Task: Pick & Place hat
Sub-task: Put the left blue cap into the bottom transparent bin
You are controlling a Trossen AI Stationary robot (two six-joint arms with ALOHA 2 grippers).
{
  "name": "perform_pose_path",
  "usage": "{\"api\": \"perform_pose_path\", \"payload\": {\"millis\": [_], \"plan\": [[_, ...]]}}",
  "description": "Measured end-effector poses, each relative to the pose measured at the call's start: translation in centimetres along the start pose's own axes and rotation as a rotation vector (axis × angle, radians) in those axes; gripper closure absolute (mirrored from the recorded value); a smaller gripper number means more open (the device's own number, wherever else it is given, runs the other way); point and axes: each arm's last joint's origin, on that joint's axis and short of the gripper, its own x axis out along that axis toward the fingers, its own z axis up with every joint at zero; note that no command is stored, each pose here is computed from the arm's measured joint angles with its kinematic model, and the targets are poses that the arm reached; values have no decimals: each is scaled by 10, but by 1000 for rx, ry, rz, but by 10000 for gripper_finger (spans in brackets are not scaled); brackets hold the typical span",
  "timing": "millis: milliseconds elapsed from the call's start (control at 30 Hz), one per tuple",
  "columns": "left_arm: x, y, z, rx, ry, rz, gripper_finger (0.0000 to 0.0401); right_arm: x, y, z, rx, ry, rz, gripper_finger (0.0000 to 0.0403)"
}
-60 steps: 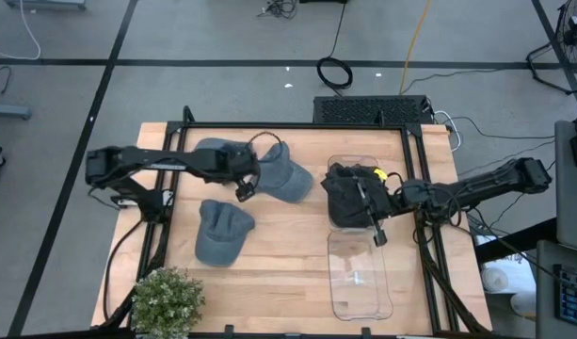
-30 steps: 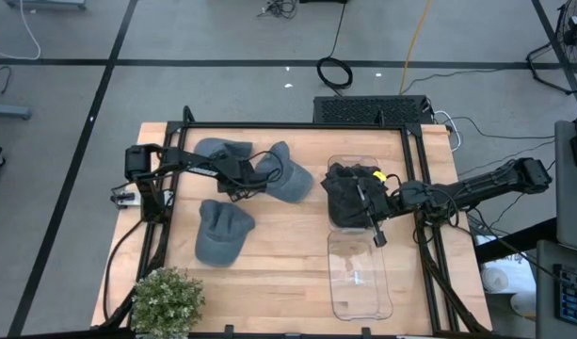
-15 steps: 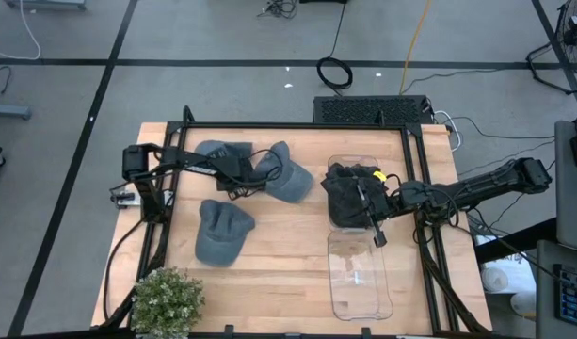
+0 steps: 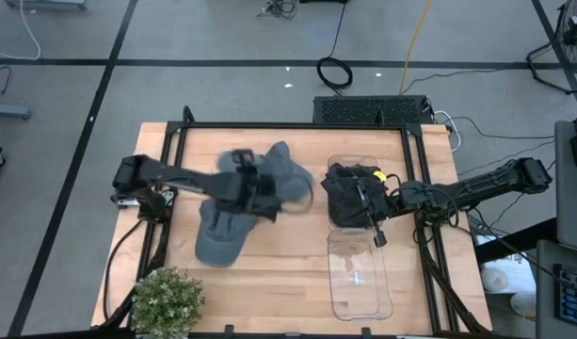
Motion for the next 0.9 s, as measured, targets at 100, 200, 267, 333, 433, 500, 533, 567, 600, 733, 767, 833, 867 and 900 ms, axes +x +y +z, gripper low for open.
{"api": "perform_pose_path", "payload": {"millis": [100,200,267,333,433,500,533,567,600,733,767,833,867,900], "plan": [[-42,-8,7,304,-170,-41,395,0,0,0,4,3,0,403],[-78,-24,6,571,-325,-17,395,0,0,0,5,2,-4,403],[-100,-35,8,631,-453,-19,395,0,0,0,14,2,-2,403],[-123,-45,10,650,-592,-60,392,0,0,0,41,0,-2,403],[-159,-54,13,702,-862,-163,388,3,0,1,90,-23,1,403],[-180,-60,12,796,-1059,-261,394,8,-1,0,90,-45,3,403],[-188,-63,11,850,-1146,-305,395,10,-1,0,74,-58,5,403],[-194,-64,10,909,-1232,-358,395,13,-1,0,62,-73,10,403],[-198,-64,7,968,-1309,-403,394,16,-1,0,55,-95,31,403],[-202,-55,2,1135,-1514,-500,390,30,2,-3,36,-173,195,402],[-201,-51,2,1148,-1554,-519,393,33,3,-5,31,-188,224,401],[-199,-41,6,1121,-1628,-557,395,39,3,-9,50,-205,234,394],[-197,-36,9,1100,-1658,-569,395,43,3,-11,59,-205,236,387],[-196,-33,12,1083,-1671,-570,394,48,3,-13,70,-193,240,377]]}}
